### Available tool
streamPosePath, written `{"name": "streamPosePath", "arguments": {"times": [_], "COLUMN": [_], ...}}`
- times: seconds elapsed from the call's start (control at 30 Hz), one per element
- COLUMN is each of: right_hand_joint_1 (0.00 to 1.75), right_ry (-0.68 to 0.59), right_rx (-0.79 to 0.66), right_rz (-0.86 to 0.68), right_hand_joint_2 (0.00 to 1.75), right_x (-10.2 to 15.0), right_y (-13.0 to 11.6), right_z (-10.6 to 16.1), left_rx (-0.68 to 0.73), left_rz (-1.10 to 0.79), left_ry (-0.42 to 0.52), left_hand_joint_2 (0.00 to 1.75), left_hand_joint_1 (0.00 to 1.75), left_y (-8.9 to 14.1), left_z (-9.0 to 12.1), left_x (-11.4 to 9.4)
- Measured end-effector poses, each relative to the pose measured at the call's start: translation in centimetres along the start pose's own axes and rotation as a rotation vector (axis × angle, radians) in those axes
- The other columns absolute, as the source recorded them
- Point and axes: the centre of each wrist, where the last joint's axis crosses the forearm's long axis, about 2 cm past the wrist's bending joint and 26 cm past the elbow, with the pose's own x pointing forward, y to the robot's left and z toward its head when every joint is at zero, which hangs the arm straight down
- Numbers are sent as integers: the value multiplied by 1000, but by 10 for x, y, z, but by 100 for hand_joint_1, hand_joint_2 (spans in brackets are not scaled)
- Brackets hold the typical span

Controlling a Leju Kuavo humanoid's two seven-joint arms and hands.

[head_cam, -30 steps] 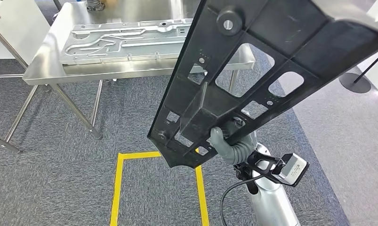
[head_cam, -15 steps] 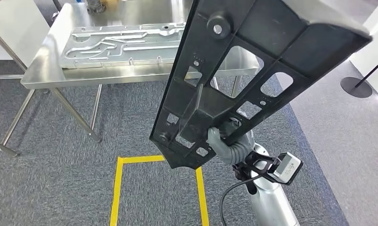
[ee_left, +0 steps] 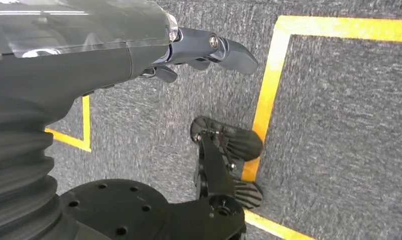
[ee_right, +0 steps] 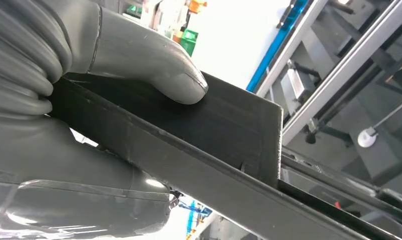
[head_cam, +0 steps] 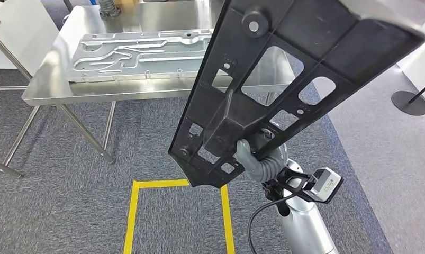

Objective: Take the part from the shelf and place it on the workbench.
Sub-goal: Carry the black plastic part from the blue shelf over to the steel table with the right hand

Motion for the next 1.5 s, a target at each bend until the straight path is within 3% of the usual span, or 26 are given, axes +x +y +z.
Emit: {"name": "streamPosePath", "arguments": {"times": [1.5], "right_hand_joint_1": [175], "right_ry": [-21], "right_rx": [-34], "right_rz": [32], "right_hand_joint_2": [175], "right_x": [15], "right_y": [-14], "right_z": [8], "left_rx": [-3], "left_rz": [-2], "left_ry": [-8], "left_hand_joint_2": [175], "left_hand_joint_1": [0], "left_y": [-2], "left_z": [-1], "left_x": [3]}}
